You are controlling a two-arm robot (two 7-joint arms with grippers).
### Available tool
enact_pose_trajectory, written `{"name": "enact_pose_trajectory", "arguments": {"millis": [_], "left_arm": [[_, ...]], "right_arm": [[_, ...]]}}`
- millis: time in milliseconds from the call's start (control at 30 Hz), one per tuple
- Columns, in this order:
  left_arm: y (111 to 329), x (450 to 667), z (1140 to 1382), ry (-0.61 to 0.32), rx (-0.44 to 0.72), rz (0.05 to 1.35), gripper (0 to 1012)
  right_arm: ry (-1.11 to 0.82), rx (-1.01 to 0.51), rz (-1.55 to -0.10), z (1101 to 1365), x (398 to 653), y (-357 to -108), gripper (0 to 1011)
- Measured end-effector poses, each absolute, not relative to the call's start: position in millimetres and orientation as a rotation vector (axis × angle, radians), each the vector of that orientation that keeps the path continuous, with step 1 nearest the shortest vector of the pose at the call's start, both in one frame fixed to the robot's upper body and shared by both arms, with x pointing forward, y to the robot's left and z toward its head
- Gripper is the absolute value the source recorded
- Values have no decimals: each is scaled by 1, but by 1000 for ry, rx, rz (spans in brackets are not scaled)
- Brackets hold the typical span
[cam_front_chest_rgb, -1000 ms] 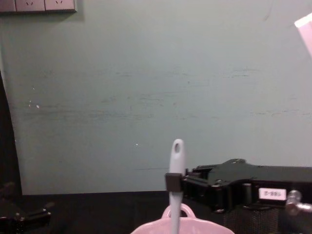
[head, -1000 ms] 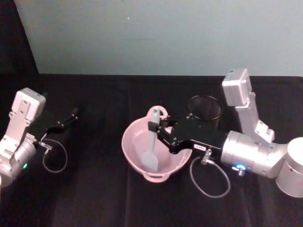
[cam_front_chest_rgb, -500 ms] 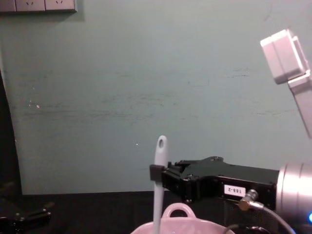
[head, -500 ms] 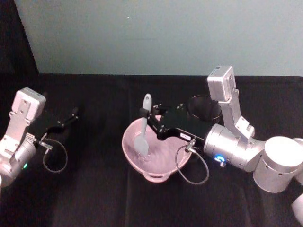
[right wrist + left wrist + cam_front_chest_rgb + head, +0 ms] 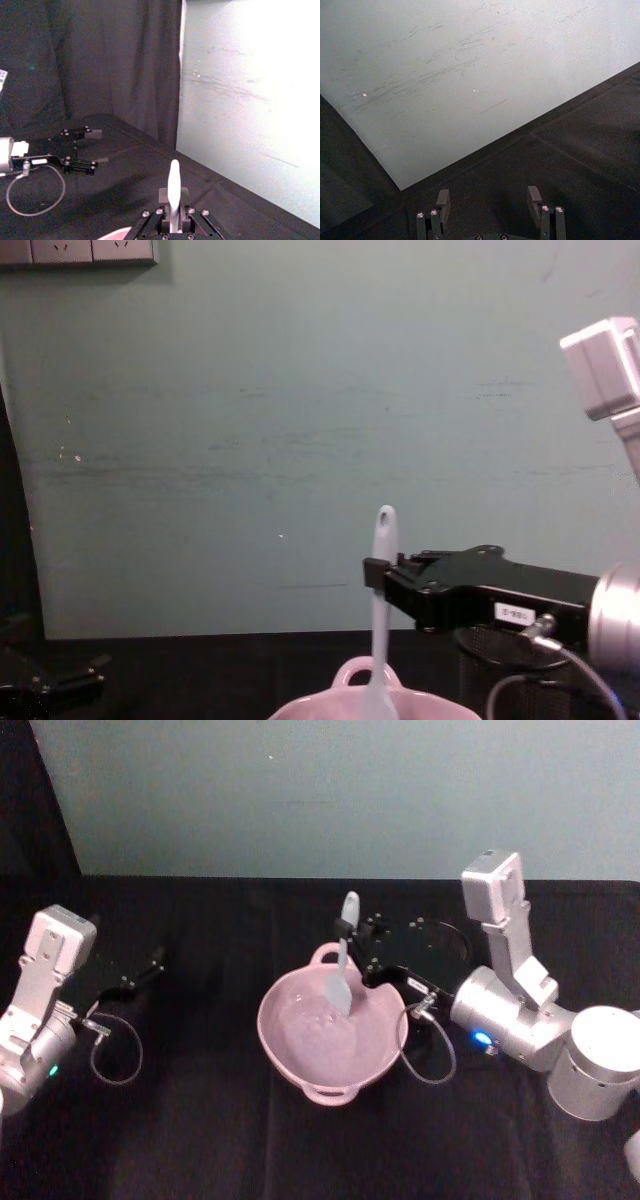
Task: Use the one hand to pick up the spoon and stir the clear water in the bowl.
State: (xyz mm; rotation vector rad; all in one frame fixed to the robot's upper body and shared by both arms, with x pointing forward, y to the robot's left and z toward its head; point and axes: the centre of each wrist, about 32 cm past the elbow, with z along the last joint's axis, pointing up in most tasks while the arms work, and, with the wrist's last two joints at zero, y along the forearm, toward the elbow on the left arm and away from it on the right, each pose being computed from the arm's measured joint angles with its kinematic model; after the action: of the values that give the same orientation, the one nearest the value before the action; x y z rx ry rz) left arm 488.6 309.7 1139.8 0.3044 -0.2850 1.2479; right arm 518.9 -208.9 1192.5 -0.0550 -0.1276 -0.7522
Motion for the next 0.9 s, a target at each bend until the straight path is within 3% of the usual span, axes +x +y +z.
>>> {"name": "enact_pose_trajectory", "arguments": {"millis": [467,900], "left_arm": [[310,489,1140,-285,304,1248,1011],[310,489,1140,-285,305,1248,1011]], "right_arm": [[-109,-116,-712,1209,490,-227,111],[-2,-111,-576,1210,475,-214,111]]}}
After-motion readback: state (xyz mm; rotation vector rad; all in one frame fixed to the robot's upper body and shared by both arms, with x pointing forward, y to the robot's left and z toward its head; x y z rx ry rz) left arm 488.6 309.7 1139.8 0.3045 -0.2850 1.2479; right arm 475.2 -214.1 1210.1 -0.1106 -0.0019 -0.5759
